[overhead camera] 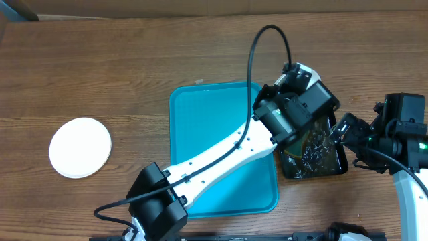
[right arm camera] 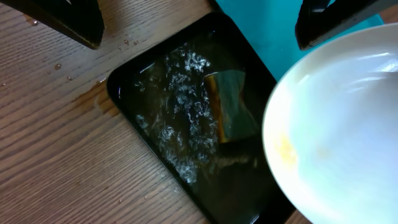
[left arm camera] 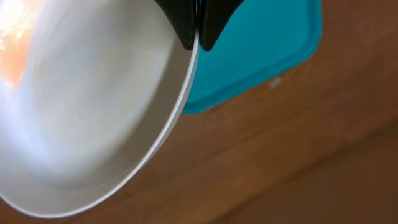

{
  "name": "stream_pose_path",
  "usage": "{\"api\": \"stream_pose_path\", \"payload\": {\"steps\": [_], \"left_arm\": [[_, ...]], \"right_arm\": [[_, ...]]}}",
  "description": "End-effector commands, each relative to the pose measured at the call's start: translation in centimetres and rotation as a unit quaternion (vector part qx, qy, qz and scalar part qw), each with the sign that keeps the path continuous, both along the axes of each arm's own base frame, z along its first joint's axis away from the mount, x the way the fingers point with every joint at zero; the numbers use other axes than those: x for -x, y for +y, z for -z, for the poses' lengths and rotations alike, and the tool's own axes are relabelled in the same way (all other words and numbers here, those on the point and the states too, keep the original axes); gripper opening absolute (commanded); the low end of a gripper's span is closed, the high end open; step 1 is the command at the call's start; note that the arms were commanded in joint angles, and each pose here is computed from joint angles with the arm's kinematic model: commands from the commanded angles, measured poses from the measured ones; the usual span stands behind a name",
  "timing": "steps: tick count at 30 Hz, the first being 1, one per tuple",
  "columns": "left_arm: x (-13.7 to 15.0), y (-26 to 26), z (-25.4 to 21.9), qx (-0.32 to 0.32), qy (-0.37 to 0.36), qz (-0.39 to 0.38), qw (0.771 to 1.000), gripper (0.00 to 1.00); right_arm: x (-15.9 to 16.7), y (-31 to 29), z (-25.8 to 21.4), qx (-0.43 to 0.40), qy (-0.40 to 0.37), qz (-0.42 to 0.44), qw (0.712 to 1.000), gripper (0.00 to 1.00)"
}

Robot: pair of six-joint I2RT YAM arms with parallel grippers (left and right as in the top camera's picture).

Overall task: Clean dirty plates on tray and stack at the side
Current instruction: 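Lift the white plate with the left gripper over the black tray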

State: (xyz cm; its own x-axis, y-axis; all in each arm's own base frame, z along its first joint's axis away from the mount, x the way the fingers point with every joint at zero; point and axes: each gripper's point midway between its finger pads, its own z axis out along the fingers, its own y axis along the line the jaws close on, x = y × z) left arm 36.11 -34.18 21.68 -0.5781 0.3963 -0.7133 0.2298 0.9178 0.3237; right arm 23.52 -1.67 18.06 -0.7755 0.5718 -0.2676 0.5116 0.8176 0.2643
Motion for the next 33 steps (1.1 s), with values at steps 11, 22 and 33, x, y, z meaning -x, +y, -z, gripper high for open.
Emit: {"api": "stream_pose_path", "payload": {"steps": [11,22,33], "left_arm": [[-0.3,-0.3,-5.8,-0.105,-0.139,-0.004,0.985,0.04],[-0.4,-1.1,-5.6,-0.123,-0.131,0.029,0.983,0.04],[-0.3,-1.3,-5.5,-0.117,-0.128,0.035,0.984,0.04]], "right_arm": [[-0.1,-0.1,-0.7,0.001,-0.010,-0.003,1.000,1.00],[-0.1,-0.1,-0.7,0.001,-0.010,-0.003,1.000,1.00],[0.0,-0.1,-0.7,0.001,-0.009,-0.003,1.000,1.00]]}}
